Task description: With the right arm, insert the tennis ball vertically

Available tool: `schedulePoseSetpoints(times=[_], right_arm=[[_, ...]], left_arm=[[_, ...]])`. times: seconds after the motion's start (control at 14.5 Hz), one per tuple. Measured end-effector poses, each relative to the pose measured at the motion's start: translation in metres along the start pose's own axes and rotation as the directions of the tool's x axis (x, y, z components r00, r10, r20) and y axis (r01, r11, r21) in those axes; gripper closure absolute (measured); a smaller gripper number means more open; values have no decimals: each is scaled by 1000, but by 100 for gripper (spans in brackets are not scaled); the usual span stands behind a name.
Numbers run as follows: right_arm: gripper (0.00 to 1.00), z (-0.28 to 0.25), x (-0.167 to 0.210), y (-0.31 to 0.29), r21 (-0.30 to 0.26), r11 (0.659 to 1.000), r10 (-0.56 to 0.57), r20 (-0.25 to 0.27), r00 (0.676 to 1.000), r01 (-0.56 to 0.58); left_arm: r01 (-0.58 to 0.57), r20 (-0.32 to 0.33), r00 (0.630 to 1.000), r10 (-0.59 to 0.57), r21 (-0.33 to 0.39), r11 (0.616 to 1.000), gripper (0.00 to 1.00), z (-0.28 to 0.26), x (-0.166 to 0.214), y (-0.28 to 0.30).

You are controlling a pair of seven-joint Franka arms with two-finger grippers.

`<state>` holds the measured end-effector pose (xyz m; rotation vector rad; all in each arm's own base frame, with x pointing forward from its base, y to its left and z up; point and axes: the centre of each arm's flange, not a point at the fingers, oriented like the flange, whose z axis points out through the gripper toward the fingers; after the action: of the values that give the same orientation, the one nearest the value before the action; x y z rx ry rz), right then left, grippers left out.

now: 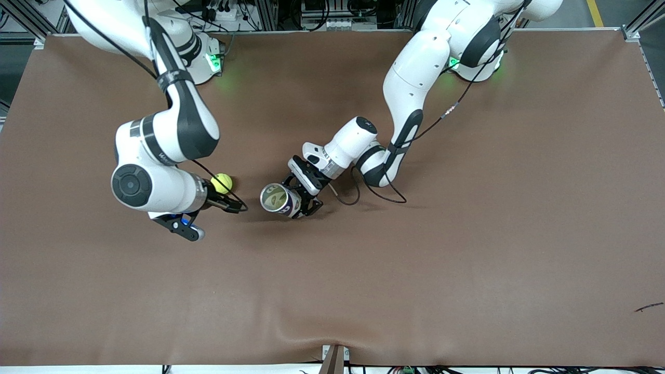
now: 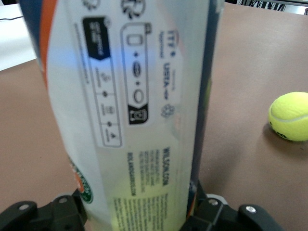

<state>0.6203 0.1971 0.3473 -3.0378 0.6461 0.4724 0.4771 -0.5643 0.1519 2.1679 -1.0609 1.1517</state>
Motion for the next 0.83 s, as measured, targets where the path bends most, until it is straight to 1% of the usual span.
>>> schedulePoseSetpoints(times=[0.21,0.28,0.34,0.41,0.62,0.69,0.83], right_arm=[[0,45,5,28,-56,996,-60,74,995,65],[0,59,4,34,-67,995,-69,93,993,75],[0,73,3,37,-73,994,-75,100,992,82],[0,87,1,39,-72,994,-78,92,993,85],[0,138,-6,45,-74,993,-91,36,995,93],[0,151,-9,50,-80,992,-92,31,995,94],[0,165,-13,55,-89,991,-92,39,995,95]], left_arm=[[0,0,1000,0,-1,1000,20,0,0,0],[0,0,1000,0,-1,1000,19,0,0,0],[0,0,1000,0,-1,1000,19,0,-1,1],[0,0,1000,0,-1,1000,19,0,-1,1],[0,-1,1000,0,-1,1000,19,0,-1,1],[0,-1,1000,0,-2,1000,19,0,-1,1],[0,-1,1000,0,-4,1000,19,-1,-3,2]])
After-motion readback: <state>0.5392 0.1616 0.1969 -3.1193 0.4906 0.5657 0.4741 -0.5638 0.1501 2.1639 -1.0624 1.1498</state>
